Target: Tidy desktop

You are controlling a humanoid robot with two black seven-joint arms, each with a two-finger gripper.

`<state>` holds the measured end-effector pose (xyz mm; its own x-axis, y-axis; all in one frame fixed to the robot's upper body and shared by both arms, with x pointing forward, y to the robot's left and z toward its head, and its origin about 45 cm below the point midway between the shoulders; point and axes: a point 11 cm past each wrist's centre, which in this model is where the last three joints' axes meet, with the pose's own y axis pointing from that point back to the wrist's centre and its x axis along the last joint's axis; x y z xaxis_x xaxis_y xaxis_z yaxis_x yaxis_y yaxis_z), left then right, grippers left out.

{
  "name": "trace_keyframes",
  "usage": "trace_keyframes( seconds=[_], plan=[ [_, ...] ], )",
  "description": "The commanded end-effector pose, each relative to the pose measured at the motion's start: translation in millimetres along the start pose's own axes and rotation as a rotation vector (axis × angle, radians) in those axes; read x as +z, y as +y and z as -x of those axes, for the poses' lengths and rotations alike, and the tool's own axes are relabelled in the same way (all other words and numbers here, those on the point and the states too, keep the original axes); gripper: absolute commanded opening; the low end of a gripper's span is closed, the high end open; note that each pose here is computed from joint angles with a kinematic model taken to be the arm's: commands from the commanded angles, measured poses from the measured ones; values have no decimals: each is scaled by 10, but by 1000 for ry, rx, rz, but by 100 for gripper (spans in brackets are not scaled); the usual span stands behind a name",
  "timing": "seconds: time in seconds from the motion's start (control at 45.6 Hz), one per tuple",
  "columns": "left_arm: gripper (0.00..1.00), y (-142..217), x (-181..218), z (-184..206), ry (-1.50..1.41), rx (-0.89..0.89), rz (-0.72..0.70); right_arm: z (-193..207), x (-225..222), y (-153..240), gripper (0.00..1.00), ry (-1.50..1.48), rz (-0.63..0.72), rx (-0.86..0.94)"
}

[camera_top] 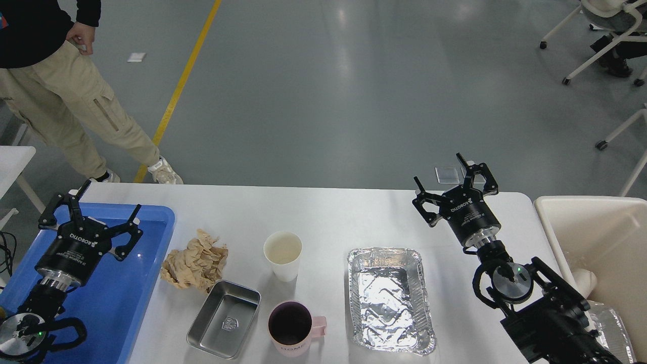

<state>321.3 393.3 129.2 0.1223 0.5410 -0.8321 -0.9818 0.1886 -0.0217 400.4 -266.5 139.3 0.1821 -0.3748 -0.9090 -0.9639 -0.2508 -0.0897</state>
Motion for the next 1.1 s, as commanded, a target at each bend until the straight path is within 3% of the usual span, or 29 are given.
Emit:
trace_keyframes(
  seconds=[0.0,0.219,0.548,0.658,0.899,1.074],
  plan=[
    [98,9,16,-4,-18,1,-21,18,-4,-17,100,-1,-3,-5],
    [98,56,-176,-128,-75,106,-200,24,61,-25,100,-13,2,-5],
    [98,16,118,17,-175,96,-231,46,94,-41,100,-20,4,-10],
    [98,132,238,-80,-270,161,-323,47,96,-42,100,-22,3,-11],
    [98,489,940,-180,-520,295,-447,103,225,-84,100,-50,10,-24],
    [98,669,1539,79,-722,346,-522,153,355,-113,100,-77,19,-34]
  ],
)
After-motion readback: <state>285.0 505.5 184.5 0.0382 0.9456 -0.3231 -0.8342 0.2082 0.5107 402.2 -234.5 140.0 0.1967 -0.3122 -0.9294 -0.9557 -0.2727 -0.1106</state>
